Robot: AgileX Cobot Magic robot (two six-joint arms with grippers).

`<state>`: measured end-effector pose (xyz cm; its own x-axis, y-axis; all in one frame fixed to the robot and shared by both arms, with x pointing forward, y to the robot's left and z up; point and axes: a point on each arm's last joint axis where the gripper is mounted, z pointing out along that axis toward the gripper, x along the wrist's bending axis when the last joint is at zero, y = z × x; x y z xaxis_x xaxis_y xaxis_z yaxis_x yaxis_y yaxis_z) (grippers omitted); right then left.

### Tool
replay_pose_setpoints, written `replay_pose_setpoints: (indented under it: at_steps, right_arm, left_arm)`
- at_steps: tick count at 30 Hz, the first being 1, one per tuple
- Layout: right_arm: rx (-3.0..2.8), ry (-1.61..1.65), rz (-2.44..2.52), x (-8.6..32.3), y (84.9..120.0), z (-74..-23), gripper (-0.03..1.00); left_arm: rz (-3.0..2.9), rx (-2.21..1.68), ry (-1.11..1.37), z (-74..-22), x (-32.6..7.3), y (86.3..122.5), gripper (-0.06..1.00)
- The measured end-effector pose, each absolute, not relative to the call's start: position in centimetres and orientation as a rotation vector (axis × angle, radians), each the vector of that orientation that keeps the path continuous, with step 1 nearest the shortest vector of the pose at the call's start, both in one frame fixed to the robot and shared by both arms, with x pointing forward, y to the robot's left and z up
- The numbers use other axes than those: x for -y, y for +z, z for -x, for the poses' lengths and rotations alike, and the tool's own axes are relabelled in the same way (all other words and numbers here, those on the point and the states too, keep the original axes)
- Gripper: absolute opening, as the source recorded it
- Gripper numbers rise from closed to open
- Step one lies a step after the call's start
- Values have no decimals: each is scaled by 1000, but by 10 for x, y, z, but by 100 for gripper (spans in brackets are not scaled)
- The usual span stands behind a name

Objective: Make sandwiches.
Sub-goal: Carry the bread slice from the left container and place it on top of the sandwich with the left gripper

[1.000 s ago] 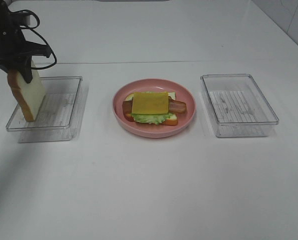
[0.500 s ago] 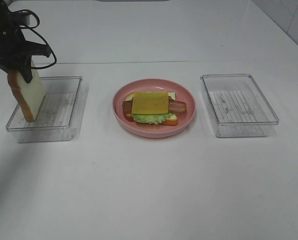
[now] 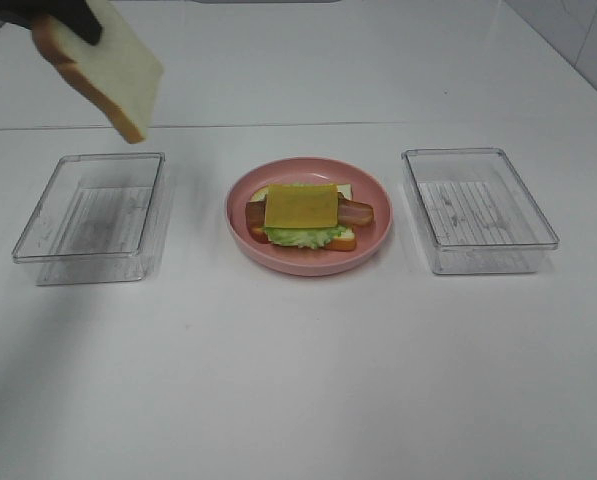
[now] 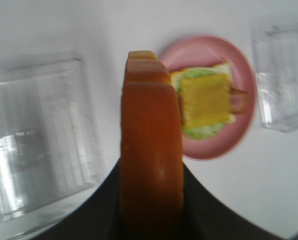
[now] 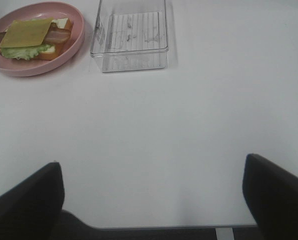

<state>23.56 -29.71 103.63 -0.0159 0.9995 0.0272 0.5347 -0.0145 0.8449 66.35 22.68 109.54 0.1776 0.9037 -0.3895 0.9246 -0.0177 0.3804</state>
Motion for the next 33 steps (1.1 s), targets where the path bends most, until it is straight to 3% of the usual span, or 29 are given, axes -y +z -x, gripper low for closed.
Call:
replay_pose_setpoints:
  at_steps: [3,14,24,33]
  right_arm:
    - [-1621,921,-1619,297,1036,-236,94]
    - [-1621,921,-1619,297,1036,-236,94]
    - [-1621,921,-1619,297,1036,-236,94]
    - [-1621,921,-1619,297,1036,-236,94]
  left_arm:
    - [-1840,-1581,-233,-659,-194,1074,19]
    - [-1801,-1462,-354,-668,-116,1006,19]
    - [-1809,-1530,-433,-678,-90,944,19]
    - [-1758,-1536,-465,-686,-77,931,19]
